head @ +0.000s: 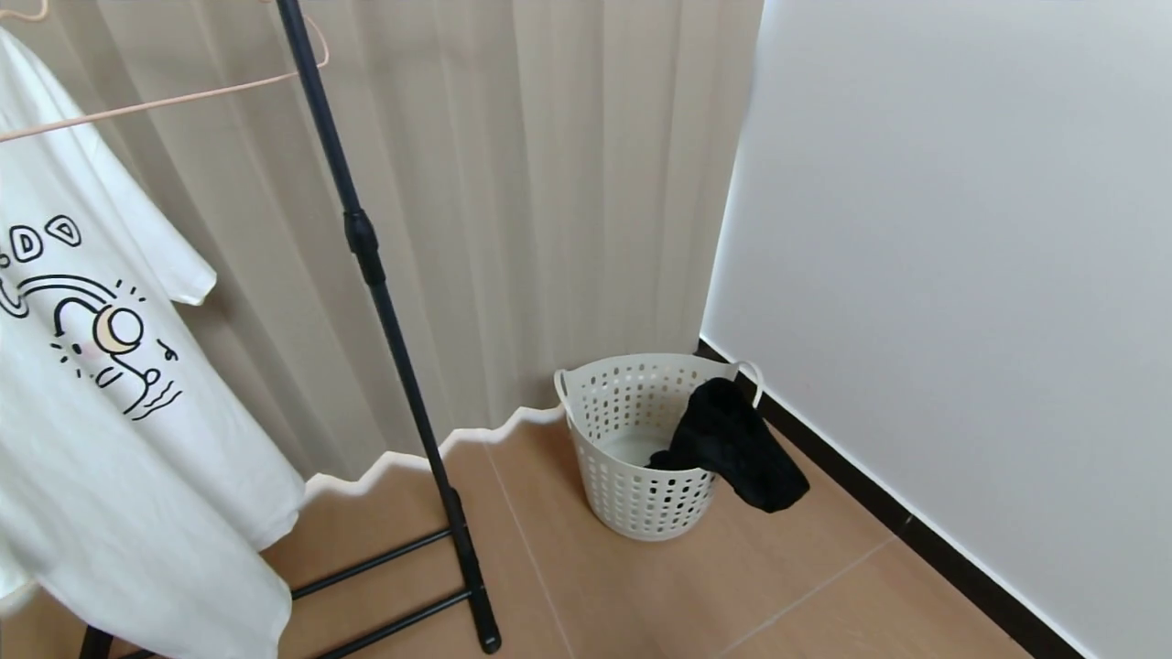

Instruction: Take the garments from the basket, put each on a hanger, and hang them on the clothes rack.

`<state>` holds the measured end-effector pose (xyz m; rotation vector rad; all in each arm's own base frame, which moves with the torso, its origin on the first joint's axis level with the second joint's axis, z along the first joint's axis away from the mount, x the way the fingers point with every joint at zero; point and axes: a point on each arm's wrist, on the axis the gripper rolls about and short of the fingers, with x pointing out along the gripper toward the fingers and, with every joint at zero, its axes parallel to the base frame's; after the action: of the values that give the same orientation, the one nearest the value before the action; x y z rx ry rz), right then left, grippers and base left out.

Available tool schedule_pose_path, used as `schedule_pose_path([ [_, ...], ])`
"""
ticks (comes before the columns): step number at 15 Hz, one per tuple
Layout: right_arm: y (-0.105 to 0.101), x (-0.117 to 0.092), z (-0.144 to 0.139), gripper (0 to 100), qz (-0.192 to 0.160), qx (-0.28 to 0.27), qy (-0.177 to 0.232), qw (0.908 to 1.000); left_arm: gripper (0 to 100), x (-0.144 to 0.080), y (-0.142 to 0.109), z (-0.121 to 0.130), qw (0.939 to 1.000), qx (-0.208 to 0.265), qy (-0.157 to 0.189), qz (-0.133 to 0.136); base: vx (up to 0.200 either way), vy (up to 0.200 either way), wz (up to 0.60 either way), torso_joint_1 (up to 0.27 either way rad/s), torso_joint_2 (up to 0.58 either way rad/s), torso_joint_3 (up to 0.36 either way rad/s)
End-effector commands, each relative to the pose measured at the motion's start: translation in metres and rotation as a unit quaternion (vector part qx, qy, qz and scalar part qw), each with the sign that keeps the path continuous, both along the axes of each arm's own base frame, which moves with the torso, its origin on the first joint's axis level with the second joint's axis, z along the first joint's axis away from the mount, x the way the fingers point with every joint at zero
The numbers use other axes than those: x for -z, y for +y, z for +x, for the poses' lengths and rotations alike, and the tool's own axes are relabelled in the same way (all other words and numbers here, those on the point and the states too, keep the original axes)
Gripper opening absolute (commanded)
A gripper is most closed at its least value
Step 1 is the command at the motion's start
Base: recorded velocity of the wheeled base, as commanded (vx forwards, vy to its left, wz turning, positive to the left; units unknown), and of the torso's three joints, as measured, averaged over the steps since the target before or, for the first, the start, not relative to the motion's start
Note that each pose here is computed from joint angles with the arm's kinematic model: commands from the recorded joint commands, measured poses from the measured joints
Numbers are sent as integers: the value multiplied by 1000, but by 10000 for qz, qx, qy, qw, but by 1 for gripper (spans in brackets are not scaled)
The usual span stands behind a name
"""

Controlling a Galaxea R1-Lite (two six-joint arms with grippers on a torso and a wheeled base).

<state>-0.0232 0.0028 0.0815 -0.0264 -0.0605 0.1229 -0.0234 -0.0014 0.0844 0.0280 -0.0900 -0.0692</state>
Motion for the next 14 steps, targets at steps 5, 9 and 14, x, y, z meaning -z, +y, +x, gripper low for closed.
schedule_pose_path([
  [5,0,0,0,100,-1,-3,12,10000,100,0,0,0,10000,1,1,-4,200,-200,0,2,0,4],
  [9,0,0,0,100,-1,-3,12,10000,100,0,0,0,10000,-21,2,-21,0,-150,0,5,3,1],
  [14,0,0,0,100,-1,-3,12,10000,100,0,0,0,10000,-26,4,-45,0,0,0,0,0,0],
])
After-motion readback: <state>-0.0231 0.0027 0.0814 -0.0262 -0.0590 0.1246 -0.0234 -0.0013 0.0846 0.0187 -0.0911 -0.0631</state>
